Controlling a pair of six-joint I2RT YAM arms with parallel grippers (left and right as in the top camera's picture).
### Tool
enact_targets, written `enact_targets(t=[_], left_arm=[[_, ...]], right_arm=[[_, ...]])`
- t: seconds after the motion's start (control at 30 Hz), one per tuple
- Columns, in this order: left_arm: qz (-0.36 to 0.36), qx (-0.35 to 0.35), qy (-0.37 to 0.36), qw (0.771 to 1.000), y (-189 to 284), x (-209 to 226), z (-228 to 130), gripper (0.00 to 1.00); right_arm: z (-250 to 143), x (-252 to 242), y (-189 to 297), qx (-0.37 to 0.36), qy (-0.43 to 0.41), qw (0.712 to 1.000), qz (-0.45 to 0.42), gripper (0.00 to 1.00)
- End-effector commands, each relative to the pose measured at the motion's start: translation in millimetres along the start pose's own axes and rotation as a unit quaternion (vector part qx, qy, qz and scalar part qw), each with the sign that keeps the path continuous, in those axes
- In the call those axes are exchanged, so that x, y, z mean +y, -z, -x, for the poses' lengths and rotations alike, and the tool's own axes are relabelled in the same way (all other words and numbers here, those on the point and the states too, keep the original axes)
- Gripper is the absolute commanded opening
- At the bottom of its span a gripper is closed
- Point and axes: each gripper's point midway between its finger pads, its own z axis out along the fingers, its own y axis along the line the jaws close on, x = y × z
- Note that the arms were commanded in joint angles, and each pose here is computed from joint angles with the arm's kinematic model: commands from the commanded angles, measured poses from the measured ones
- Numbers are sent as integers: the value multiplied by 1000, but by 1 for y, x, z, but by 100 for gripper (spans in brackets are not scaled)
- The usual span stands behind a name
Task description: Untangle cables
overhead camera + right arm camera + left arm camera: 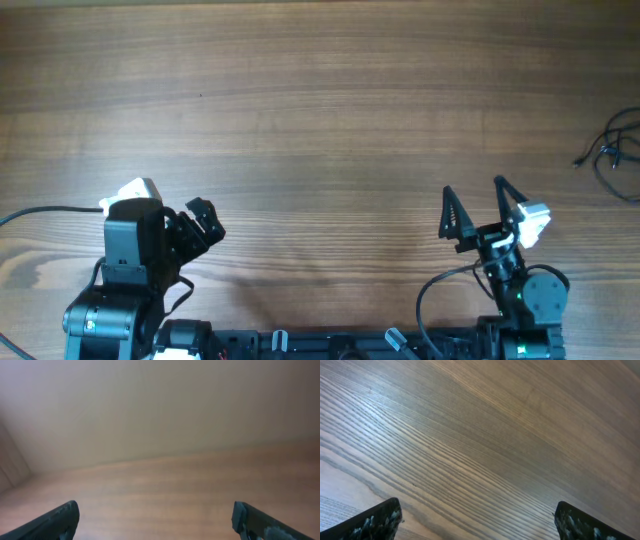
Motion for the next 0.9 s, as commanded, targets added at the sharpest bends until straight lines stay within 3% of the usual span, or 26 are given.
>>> enact_targets(t=[0.0, 0.87], left_arm=[[-5, -1, -4, 1000, 2, -2, 1, 100], [-5, -1, -17, 1000, 2, -2, 1, 98]], right_arm=[[-7, -5, 0, 12, -16, 1000, -13, 100], [-4, -7, 1, 6, -12, 1000, -19, 100]])
